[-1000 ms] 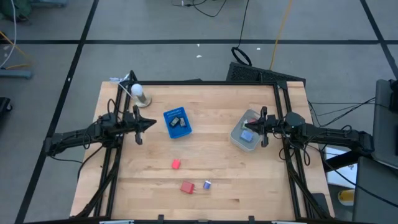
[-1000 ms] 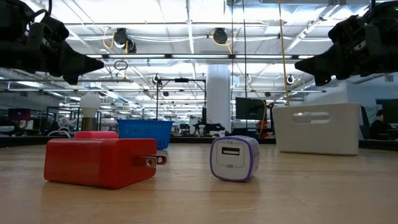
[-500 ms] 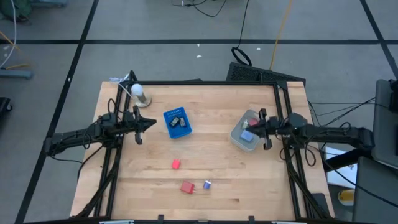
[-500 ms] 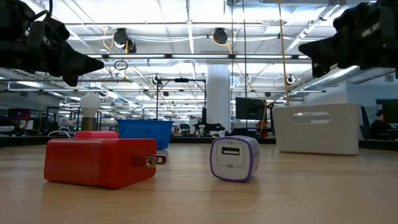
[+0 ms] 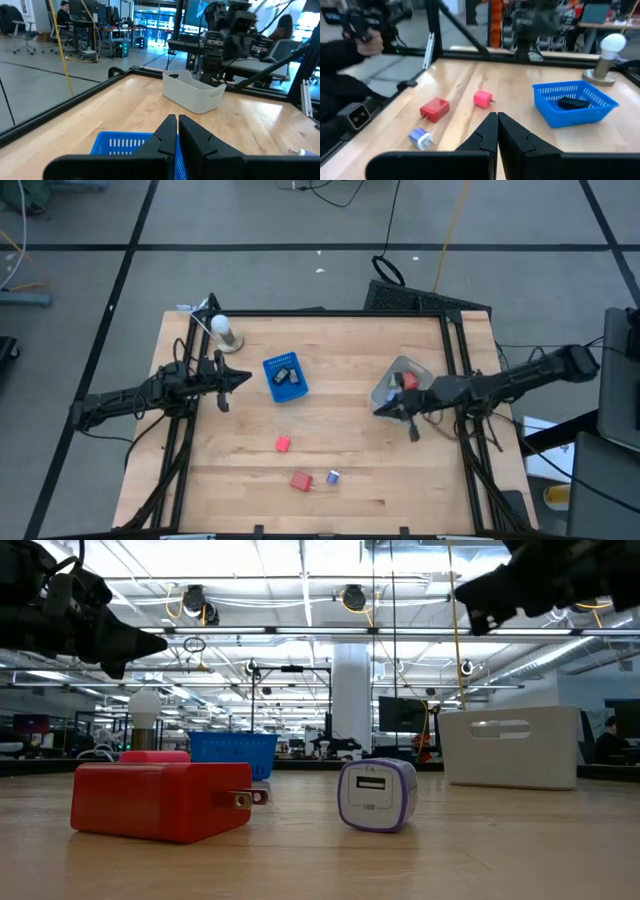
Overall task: Pick & Place Office items
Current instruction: Put the violet charger adapter into the gray bin
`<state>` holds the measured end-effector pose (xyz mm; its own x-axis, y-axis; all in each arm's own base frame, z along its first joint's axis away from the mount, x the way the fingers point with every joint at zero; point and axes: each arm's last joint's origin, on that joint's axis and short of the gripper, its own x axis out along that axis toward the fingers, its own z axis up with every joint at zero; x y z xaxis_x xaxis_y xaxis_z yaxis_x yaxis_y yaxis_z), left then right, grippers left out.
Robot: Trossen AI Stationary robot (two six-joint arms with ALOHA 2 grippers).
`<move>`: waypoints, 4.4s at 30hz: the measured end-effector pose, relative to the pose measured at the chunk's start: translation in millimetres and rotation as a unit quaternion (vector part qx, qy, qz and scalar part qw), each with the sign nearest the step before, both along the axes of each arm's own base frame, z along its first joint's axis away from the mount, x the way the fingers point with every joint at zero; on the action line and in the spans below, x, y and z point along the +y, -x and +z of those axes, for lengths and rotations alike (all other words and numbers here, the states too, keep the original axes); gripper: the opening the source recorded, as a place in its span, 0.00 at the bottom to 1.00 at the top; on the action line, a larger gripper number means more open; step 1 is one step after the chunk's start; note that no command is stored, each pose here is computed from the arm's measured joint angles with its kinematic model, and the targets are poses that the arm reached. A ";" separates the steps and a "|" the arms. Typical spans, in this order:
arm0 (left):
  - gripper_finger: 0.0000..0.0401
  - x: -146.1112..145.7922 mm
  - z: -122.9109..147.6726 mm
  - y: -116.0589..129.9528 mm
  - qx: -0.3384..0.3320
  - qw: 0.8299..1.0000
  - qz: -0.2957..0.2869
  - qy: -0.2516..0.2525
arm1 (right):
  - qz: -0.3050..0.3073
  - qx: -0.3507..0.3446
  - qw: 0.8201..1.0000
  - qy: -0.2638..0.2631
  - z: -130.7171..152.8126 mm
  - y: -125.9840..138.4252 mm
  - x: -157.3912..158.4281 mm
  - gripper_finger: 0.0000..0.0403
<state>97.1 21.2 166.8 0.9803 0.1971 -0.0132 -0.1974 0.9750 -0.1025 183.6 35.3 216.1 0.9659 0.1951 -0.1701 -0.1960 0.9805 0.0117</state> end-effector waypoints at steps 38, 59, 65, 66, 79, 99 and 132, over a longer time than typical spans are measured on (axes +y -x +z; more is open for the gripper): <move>0.05 2.1 -8.5 -5.8 0.041 0.997 0.015 0.057 | 0.237 0.242 0.935 0.109 -47.1 -171.1 101.2 0.70; 0.05 2.1 -8.7 -5.7 0.043 0.998 0.015 0.053 | 0.308 0.237 0.916 0.095 -85.8 -196.3 92.8 0.67; 0.05 2.1 -8.7 -5.7 0.044 0.998 0.015 0.050 | 0.325 0.234 0.912 0.091 -89.1 -197.1 91.6 0.64; 0.05 2.1 -8.7 -5.7 0.044 0.998 0.015 0.048 | 0.329 0.233 0.911 0.091 -89.1 -196.9 91.7 0.64; 0.05 2.1 -8.7 -5.7 0.046 0.998 0.015 0.039 | 0.331 0.251 0.906 0.082 -97.8 -198.1 81.9 0.48; 0.05 2.1 -8.9 -5.7 0.047 0.998 0.015 0.038 | 0.326 0.213 0.918 0.079 -75.7 -199.7 79.7 0.33; 0.05 3.4 -9.1 -5.4 0.047 0.998 0.036 0.034 | -0.112 -0.163 0.980 -0.004 2.2 46.8 -29.9 0.32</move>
<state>102.5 24.6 157.6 0.9572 0.2634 -0.1203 -0.2794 0.9491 -0.1455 136.8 5.4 218.3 0.9874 -0.0284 0.1557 0.0299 0.9995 -0.0075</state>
